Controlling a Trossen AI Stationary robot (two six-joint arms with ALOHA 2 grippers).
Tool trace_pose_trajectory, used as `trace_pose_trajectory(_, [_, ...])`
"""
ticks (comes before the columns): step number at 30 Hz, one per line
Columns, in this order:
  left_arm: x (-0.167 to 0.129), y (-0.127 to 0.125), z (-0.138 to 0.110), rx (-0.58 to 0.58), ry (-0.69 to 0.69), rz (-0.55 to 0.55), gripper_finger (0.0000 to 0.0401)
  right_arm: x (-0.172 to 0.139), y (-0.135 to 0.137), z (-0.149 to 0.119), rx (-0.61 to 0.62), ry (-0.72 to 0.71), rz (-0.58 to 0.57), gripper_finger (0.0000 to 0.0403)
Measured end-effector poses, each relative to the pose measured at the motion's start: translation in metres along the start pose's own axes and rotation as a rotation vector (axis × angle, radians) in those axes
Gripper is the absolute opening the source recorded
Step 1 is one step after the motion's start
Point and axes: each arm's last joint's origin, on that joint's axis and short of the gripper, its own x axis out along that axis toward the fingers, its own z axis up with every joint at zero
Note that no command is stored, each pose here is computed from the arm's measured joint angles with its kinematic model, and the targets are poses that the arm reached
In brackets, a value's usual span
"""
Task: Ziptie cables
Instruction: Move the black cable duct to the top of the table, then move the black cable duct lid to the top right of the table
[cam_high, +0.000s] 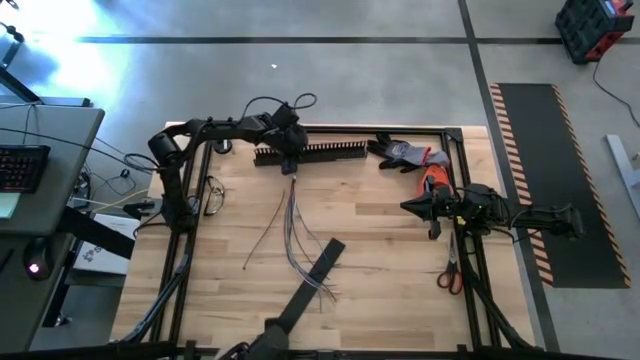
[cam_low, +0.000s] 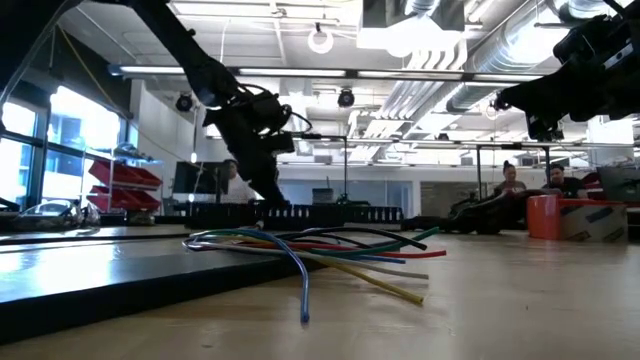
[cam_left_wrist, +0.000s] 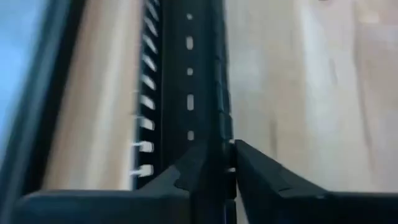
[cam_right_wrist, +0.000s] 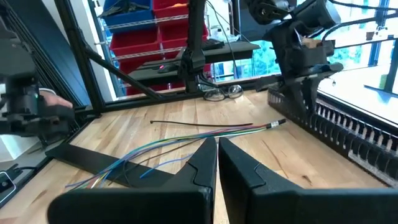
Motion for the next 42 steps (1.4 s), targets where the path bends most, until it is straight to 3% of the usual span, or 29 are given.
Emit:
trace_pose_trajectory(6, [-0.055,-0.004,0.022,-0.004,-0.121,0.089,0.0146,0.000,0.000,0.000,0.000,0.000,0.000,0.0000])
trace_pose_trajectory(11, [-0.100,-0.025,0.032,-0.173,-0.255,0.092,0.0158,0.000,0.000,0.000,0.000,0.000,0.000,0.0000])
trace_pose_trajectory(19, [-0.082,-0.105,-0.003,-0.360,-0.283,0.082,0.0158,0.000,0.000,0.000,0.000,0.000,0.000,0.0000])
trace_pose_trajectory(24, [-0.082,-0.171,-0.006,-0.216,-0.236,-0.038,0.0158,0.000,0.000,0.000,0.000,0.000,0.000,0.0000])
trace_pose_trajectory(27, [-0.082,-0.215,-0.011,-0.130,-0.150,-0.005,0.0158,0.000,0.000,0.000,0.000,0.000,0.000,0.0000])
trace_pose_trajectory(30, [-0.085,-0.247,-0.012,-0.184,-0.164,0.051,0.0159,0.000,0.000,0.000,0.000,0.000,0.000,0.0000])
trace_pose_trajectory(35, [-0.090,-0.267,-0.006,-0.331,-0.298,0.102,0.0159,0.000,0.000,0.000,0.000,0.000,0.000,0.0000])
trace_pose_trajectory(42, [-0.080,-0.265,-0.012,-0.311,-0.417,-0.024,0.0167,0.000,0.000,0.000,0.000,0.000,0.000,0.0000])
